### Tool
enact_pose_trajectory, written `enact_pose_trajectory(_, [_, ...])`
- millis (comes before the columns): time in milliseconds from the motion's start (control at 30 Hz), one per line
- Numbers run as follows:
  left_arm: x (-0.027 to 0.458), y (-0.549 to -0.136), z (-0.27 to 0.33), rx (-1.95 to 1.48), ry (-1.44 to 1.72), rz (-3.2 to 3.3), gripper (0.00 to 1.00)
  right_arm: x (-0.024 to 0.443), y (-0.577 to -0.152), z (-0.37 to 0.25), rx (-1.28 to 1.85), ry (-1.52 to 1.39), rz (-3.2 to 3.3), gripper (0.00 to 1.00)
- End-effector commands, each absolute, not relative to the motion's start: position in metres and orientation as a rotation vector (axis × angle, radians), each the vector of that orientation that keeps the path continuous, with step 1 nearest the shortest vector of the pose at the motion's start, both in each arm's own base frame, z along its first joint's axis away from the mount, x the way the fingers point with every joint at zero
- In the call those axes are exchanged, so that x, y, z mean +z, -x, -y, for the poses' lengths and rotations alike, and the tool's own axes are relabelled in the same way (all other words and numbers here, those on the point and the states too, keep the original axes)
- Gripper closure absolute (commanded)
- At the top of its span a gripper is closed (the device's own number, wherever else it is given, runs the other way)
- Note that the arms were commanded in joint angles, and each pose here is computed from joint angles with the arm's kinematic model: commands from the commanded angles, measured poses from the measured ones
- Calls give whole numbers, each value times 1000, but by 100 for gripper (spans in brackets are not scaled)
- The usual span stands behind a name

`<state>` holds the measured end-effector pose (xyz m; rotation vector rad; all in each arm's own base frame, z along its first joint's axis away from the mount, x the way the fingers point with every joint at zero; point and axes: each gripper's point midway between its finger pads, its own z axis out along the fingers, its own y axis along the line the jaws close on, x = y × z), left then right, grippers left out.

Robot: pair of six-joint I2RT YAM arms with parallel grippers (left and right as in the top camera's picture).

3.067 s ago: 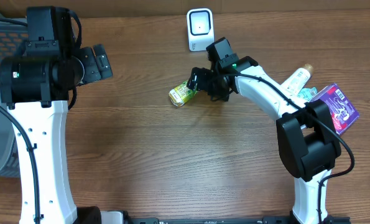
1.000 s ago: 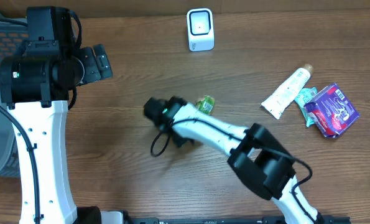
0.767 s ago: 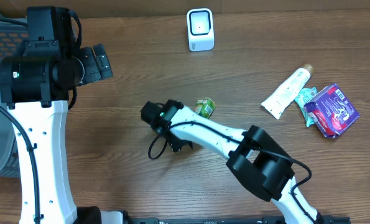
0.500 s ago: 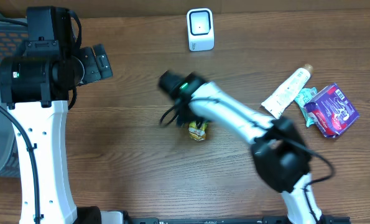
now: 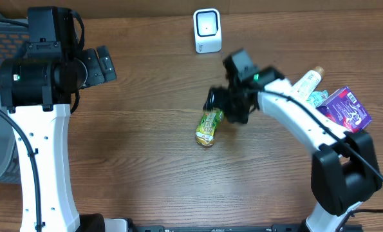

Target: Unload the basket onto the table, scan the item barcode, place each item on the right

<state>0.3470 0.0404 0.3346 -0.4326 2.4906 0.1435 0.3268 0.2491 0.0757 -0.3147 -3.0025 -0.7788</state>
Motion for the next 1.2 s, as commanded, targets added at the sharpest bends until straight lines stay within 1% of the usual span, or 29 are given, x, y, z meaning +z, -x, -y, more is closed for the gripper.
enact_pose_trajectory(0, [347, -344, -39, 124, 447, -2450, 0, 71, -295, -256, -982, 315, 2804, 19])
enact_pose_trajectory(167, [347, -344, -40, 124, 448, -2451, 1, 45, -281, -251, -975, 380, 2773, 21])
enact_pose_trajectory(300, [347, -344, -39, 124, 447, -2451, 1, 32, -280, -259, -1017, 408, 2784, 28])
enact_pose_trajectory(467, [347, -344, -39, 124, 447, -2450, 0, 9, -273, -260, -919, 633, 2795, 32])
enact_pose_trajectory(600, [347, -344, -39, 124, 447, -2450, 0, 3, -274, -259, -892, 702, 2807, 34])
enact_pose_trajectory(667, [347, -344, -39, 124, 447, -2451, 0, 2, -275, -258, -886, 708, 2821, 37])
enact_pose_trajectory(700, [347, -344, -39, 123, 447, -2451, 1, 2, -276, -258, -884, 710, 2823, 41])
enact_pose_trajectory(733, [347, -344, -39, 124, 447, -2451, 0, 2, -276, -257, -879, 723, 2823, 47])
enact_pose_trajectory(800, [347, -344, -39, 124, 447, -2451, 1, 1, -277, -256, -875, 735, 2826, 70])
enact_pose_trajectory(833, [347, -344, -39, 124, 447, -2451, 1, 2, -278, -257, -878, 734, 2826, 76])
enact_pose_trajectory(967, [347, -344, -39, 124, 447, -2451, 0, 2, -278, -257, -880, 727, 2828, 91])
enact_pose_trajectory(1000, [347, -344, -39, 124, 447, -2451, 0, 2, -278, -257, -884, 716, 2832, 96])
enact_pose_trajectory(1167, [347, -344, -39, 123, 447, -2450, 0, 19, -288, -265, -943, 510, 2910, 96])
